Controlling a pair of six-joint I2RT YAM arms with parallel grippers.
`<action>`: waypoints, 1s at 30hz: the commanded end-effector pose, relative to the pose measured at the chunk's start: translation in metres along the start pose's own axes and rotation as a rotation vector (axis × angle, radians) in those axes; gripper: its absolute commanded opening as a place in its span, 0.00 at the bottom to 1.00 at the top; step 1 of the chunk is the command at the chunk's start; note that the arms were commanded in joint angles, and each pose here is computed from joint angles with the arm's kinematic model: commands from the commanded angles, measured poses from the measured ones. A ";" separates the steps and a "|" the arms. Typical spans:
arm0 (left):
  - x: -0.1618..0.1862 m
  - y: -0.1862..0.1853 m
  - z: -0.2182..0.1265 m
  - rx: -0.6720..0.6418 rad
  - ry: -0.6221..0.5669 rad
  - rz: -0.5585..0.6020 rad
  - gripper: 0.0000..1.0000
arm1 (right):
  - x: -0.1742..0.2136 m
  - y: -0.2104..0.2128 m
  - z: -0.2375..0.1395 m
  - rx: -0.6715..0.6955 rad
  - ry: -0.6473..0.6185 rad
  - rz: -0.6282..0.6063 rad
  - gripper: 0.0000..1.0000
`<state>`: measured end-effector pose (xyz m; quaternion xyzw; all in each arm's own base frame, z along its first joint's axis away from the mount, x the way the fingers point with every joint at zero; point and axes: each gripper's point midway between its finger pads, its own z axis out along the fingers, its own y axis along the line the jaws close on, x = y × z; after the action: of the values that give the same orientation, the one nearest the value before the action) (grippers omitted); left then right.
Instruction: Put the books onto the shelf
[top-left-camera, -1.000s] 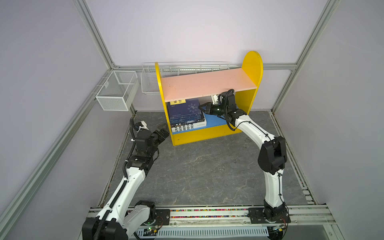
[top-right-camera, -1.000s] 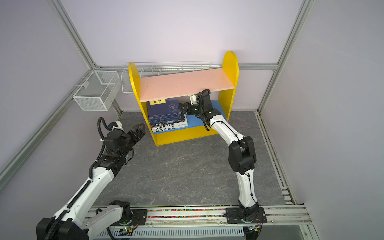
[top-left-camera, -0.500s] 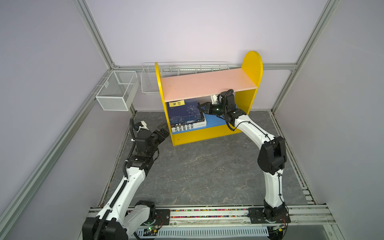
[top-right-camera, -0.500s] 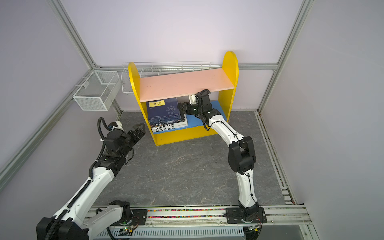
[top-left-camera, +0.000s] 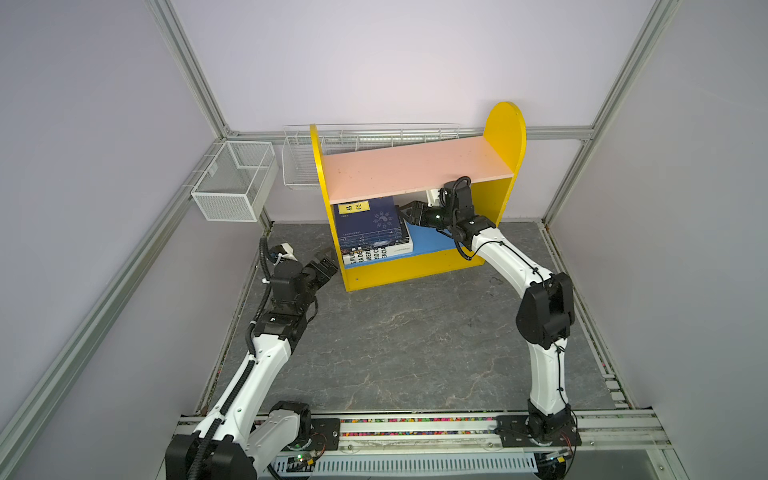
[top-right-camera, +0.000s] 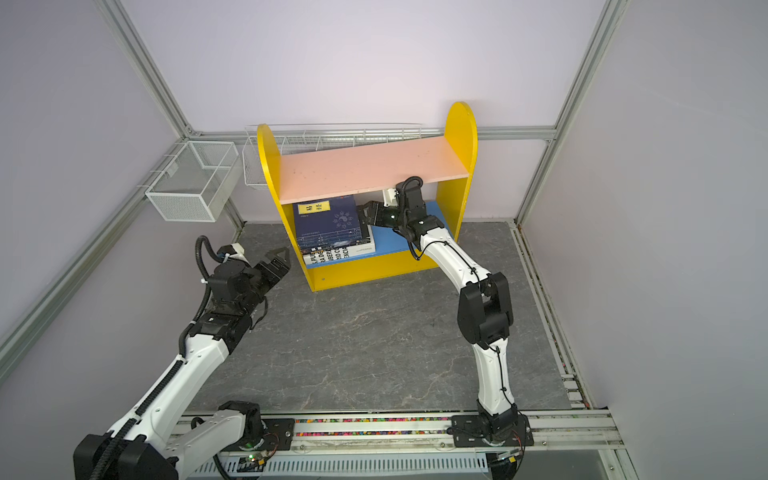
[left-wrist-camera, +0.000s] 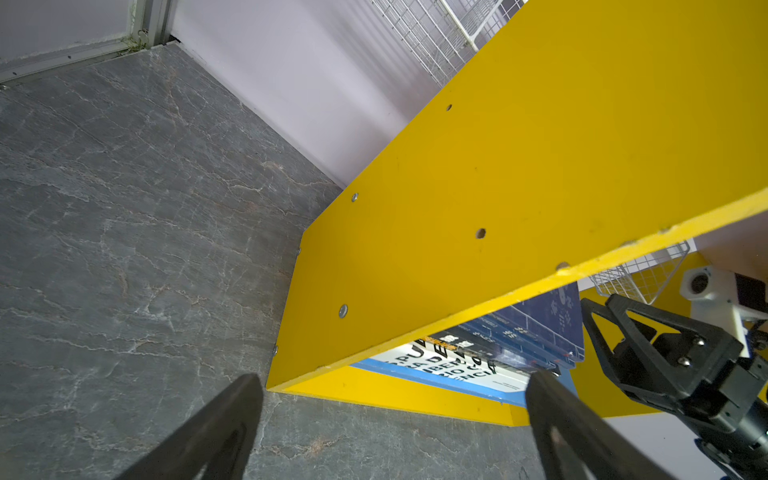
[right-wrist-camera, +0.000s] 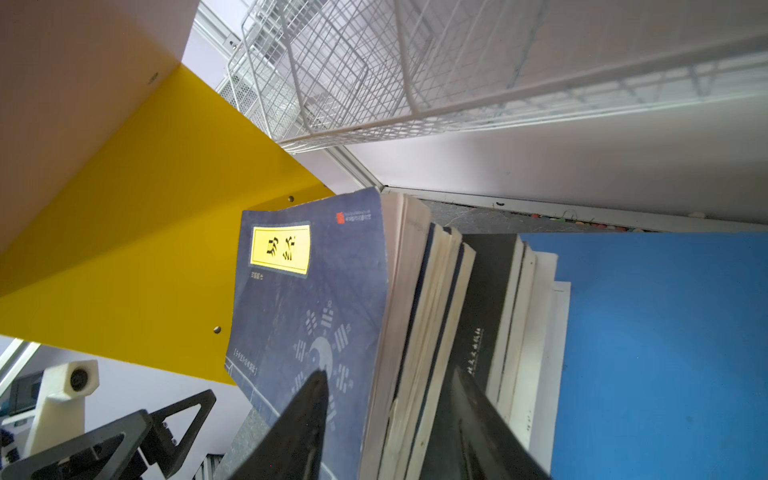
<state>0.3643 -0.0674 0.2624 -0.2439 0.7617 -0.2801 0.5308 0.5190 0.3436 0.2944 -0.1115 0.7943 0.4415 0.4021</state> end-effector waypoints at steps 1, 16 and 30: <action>-0.002 -0.002 -0.002 0.012 0.001 0.022 0.99 | -0.045 0.026 -0.037 0.001 -0.131 -0.094 0.66; -0.007 0.024 -0.044 -0.118 -0.032 0.196 0.99 | 0.048 -0.017 -0.106 0.230 -0.021 -0.133 0.88; -0.023 0.109 -0.047 -0.460 -0.311 0.500 0.99 | 0.120 -0.110 -0.292 1.008 -0.056 -0.301 0.89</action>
<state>0.3200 0.0089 0.2096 -0.2007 0.7895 -0.0037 0.5800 0.3495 0.1233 0.2304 -0.0394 0.8724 0.0794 0.4807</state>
